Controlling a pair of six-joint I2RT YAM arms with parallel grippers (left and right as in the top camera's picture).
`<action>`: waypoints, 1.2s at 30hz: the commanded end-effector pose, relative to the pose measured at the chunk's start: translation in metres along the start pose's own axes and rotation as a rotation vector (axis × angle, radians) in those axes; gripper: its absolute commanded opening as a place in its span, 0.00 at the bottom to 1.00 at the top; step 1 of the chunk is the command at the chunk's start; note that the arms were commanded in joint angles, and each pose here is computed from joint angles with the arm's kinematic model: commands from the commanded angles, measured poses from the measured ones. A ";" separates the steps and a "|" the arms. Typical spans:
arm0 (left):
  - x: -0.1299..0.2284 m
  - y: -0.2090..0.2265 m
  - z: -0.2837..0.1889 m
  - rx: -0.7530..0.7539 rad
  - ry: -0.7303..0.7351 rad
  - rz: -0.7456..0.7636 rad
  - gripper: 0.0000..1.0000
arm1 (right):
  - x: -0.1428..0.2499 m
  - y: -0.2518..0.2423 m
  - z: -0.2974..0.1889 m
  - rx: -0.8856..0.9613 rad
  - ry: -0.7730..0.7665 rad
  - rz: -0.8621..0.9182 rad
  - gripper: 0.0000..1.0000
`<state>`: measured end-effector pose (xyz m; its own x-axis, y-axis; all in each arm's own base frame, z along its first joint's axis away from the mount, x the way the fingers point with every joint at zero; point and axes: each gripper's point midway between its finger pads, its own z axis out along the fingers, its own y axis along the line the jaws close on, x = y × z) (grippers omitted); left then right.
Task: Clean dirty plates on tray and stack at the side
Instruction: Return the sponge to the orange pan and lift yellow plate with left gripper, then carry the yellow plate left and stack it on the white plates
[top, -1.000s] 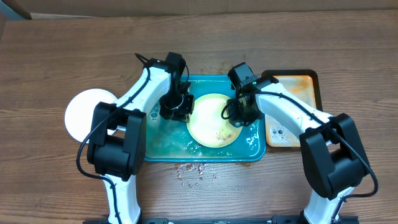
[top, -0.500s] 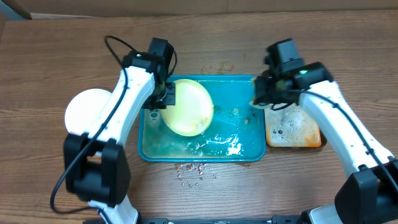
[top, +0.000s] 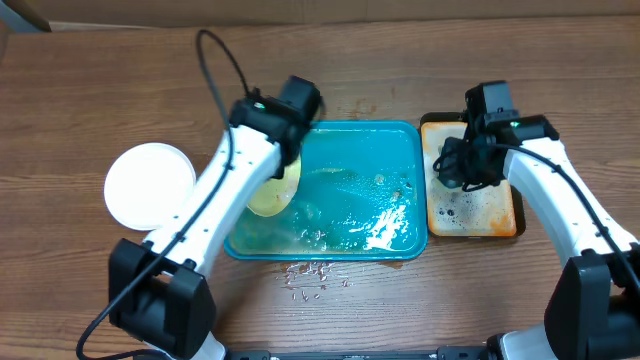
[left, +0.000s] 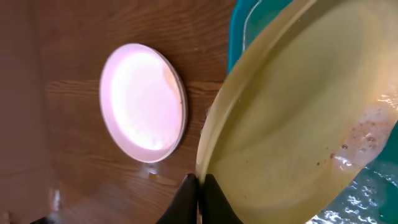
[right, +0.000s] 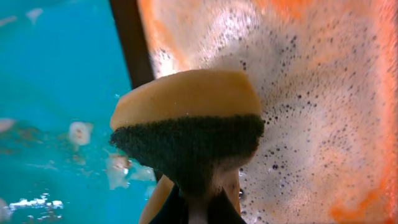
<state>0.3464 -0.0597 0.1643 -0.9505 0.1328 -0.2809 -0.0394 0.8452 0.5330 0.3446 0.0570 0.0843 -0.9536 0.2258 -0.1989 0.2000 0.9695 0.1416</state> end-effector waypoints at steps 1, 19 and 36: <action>-0.018 0.020 -0.031 -0.141 -0.161 -0.081 0.04 | 0.006 -0.006 0.008 0.015 0.010 -0.003 0.08; -0.016 -0.007 -0.030 0.005 -0.132 -0.159 0.04 | 0.012 -0.008 0.013 0.019 0.022 -0.003 0.07; -0.041 0.007 -0.105 -0.331 -0.515 -0.070 0.04 | -0.004 -0.014 0.013 0.062 -0.050 -0.056 0.04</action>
<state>0.3521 -0.1140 0.2272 -0.7569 0.3635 -0.5431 -0.1685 0.6945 0.6995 0.3460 0.0494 0.0714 -0.9494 0.2144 -0.2295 0.1954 0.9753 0.1027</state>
